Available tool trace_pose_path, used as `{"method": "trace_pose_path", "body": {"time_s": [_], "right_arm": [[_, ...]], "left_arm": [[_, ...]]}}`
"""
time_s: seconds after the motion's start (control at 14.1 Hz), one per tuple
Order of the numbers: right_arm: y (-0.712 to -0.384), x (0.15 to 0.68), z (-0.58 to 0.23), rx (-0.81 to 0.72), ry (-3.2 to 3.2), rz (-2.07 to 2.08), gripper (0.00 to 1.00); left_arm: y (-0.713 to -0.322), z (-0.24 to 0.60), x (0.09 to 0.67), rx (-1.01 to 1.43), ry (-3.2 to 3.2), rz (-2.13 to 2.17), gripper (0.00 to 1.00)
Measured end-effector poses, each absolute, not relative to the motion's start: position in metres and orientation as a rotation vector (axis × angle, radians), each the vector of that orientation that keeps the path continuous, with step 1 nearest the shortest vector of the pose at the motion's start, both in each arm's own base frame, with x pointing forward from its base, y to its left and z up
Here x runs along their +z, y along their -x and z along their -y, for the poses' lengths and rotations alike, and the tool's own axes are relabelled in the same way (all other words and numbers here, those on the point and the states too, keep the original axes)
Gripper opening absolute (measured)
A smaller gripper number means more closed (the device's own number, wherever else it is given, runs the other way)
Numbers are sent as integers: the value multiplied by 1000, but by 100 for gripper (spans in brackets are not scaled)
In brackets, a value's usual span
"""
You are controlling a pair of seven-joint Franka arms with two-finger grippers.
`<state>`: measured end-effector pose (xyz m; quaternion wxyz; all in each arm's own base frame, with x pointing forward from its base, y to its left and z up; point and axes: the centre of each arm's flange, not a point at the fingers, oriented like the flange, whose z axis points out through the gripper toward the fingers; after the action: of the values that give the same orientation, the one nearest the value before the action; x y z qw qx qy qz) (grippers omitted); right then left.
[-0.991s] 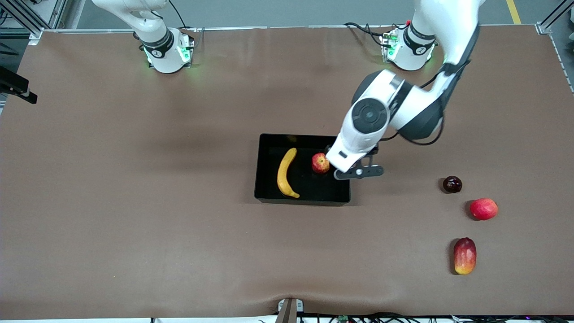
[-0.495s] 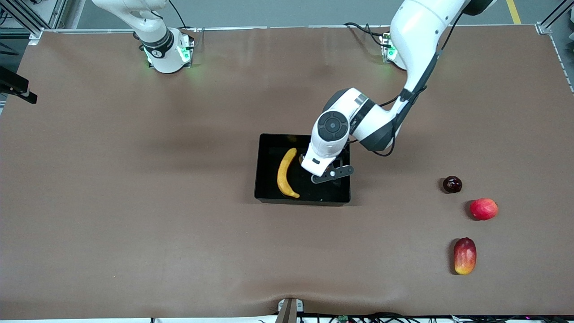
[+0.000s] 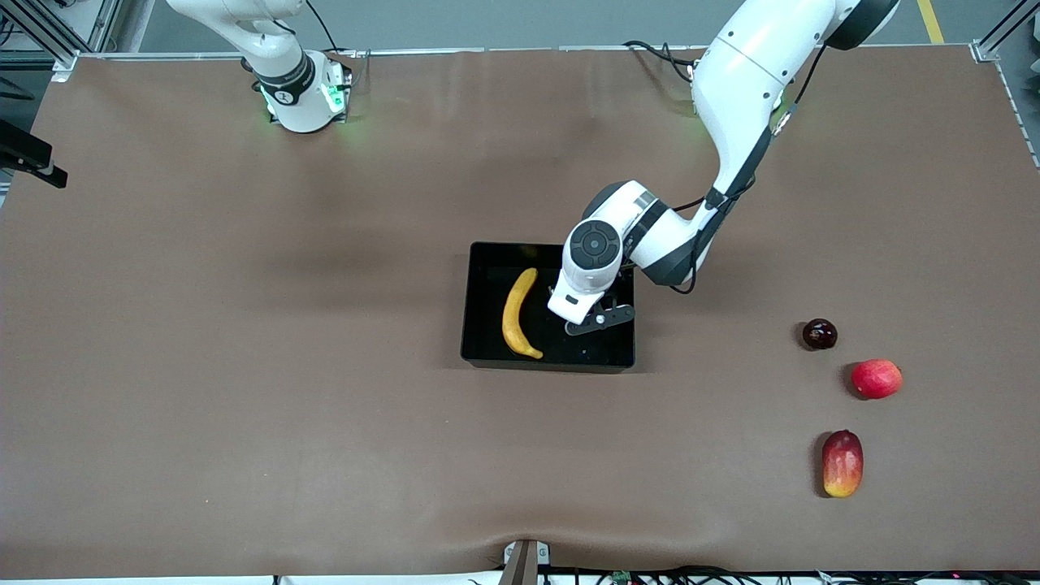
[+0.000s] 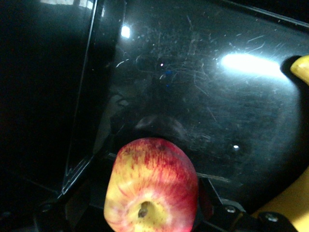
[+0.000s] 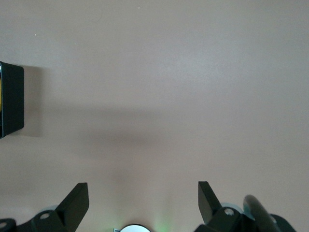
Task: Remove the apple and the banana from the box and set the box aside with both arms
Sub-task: 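Close the left gripper around the red-yellow apple in the tray, then lift the apple out of the tray and carry it beside the plum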
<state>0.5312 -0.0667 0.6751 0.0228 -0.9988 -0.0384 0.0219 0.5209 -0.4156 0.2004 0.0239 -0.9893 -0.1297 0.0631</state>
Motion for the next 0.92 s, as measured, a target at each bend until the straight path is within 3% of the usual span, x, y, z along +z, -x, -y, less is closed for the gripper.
{"method": "trace_pose_path", "body": {"time_s": [0.14, 0.21, 0.42, 0.64, 0.92], "right_arm": [[-531, 675, 67, 68, 3093, 119, 100], [-531, 675, 67, 68, 3093, 118, 100], [-531, 675, 69, 69, 3093, 110, 100], [-532, 674, 68, 70, 3093, 113, 100], [-538, 666, 74, 74, 3096, 98, 100]], "left_arm": [[-523, 415, 202, 183, 3065, 443, 74], [-525, 415, 205, 175, 3068, 456, 68], [-540, 413, 239, 101, 3102, 496, 68], [-566, 394, 309, -26, 3137, 566, 68], [-605, 326, 383, -125, 3136, 586, 68]]}}
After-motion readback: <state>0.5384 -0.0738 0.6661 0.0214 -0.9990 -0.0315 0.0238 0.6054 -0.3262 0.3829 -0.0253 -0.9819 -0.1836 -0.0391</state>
